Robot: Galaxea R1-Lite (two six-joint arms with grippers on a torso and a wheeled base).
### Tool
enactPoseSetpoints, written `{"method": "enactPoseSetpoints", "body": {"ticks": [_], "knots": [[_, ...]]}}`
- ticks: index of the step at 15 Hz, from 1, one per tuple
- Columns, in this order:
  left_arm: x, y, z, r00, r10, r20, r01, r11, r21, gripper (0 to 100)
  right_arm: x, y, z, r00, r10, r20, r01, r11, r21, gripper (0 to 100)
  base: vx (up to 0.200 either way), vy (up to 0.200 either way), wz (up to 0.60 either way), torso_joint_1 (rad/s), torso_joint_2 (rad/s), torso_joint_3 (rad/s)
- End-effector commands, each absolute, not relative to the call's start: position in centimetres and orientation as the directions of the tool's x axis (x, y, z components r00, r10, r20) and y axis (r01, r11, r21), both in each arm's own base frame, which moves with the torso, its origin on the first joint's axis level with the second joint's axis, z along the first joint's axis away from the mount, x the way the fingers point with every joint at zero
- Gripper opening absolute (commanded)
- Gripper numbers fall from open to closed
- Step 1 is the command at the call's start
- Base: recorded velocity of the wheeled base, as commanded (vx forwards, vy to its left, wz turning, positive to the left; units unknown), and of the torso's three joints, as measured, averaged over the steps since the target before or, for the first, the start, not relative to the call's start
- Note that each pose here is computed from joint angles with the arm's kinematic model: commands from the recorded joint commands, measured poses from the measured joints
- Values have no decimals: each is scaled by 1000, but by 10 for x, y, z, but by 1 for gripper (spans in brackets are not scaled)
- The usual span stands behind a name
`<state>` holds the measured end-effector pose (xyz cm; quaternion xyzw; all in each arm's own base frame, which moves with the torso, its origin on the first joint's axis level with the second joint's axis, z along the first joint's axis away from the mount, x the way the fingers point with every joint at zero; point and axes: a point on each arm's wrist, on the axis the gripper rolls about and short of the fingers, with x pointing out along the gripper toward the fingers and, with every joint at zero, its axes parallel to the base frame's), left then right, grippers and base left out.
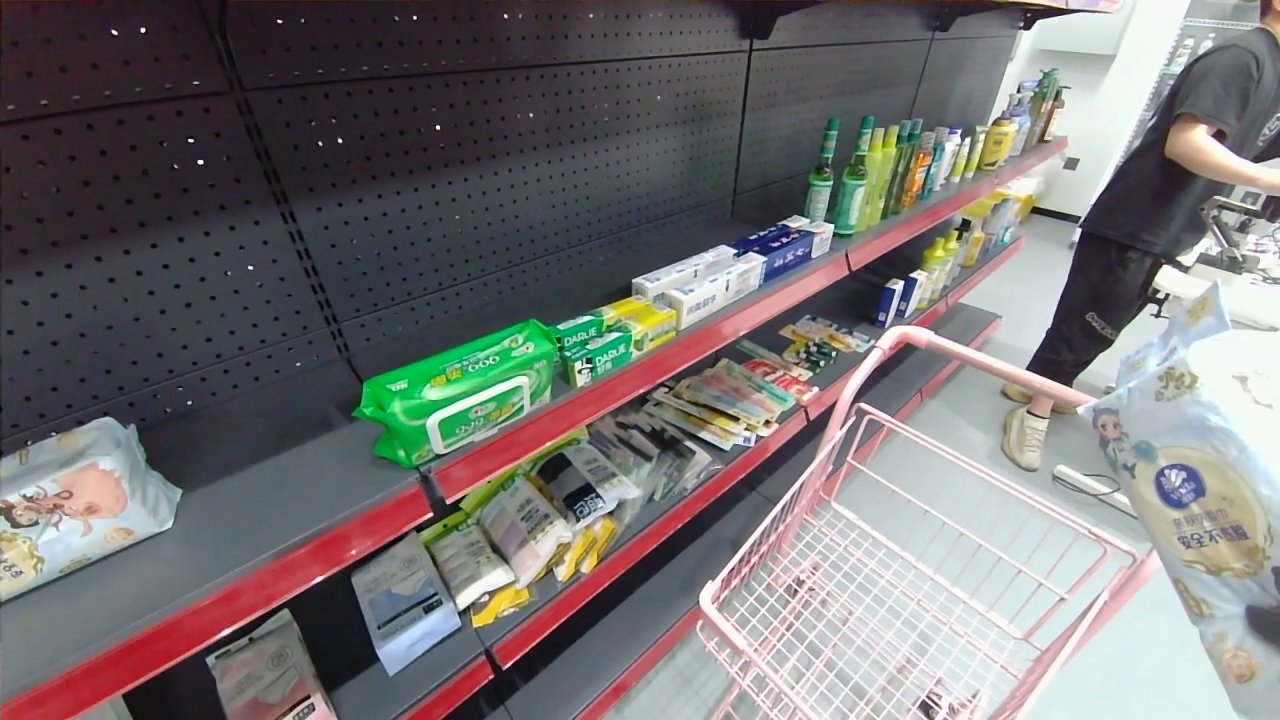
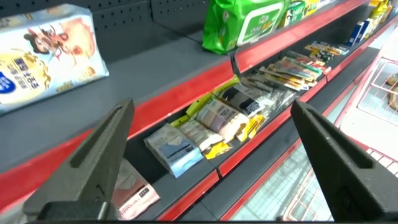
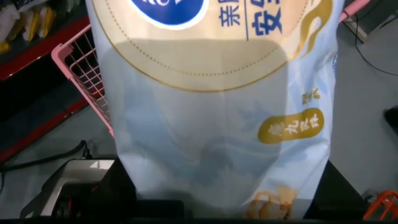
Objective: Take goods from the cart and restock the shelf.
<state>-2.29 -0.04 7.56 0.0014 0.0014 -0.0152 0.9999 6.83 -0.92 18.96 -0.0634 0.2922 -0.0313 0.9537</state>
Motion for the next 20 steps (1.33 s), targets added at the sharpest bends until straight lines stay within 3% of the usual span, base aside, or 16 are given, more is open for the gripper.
{"method": "enactPoseSetpoints", "body": {"ticks": [1,12,20], "knots": [[-23,0,76,1000,-31,-3,31,1000,3,100,70,-9,189,822,-97,-561,22,990,-139,0,0,0,0,154,-339,-183],[-23,0,76,1000,-31,-3,31,1000,3,100,72,-9,185,812,-84,-577,-18,985,-169,0,0,0,0,108,-229,-123],[-23,0,76,999,-32,-3,32,999,3,100,73,-9,183,805,-82,-587,-22,985,-169,0,0,0,600,5,1,-1]]}}
